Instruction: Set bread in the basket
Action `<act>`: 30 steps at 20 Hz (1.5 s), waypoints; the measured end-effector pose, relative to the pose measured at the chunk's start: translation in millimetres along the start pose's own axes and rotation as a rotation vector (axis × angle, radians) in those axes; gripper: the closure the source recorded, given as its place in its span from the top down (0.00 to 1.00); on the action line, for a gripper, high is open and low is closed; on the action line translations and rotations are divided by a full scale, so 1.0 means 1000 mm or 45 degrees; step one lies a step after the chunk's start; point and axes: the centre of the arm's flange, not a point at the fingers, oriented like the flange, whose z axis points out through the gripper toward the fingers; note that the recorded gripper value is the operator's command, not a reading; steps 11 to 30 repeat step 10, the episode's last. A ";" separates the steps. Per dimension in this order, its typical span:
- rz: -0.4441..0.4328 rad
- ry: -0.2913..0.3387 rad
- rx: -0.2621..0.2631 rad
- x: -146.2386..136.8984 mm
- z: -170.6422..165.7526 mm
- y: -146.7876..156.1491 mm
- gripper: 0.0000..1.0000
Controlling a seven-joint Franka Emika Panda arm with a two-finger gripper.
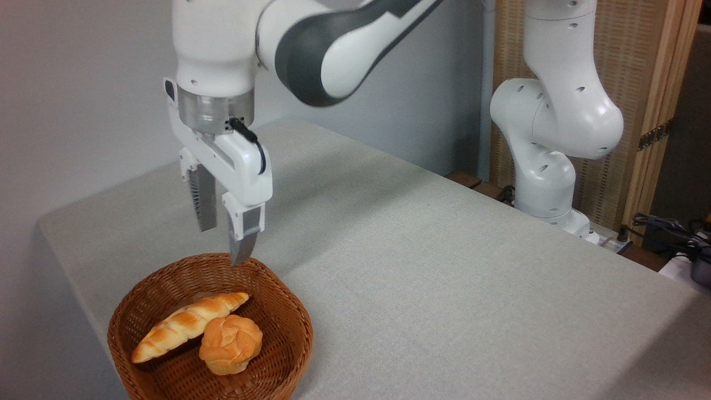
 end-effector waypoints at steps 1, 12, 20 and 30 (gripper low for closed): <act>-0.006 -0.038 -0.001 -0.002 -0.005 0.001 1.00; -0.059 -0.259 0.067 -0.013 -0.029 0.000 1.00; -0.059 -0.259 0.067 -0.013 -0.029 0.000 1.00; -0.059 -0.259 0.067 -0.013 -0.029 0.000 1.00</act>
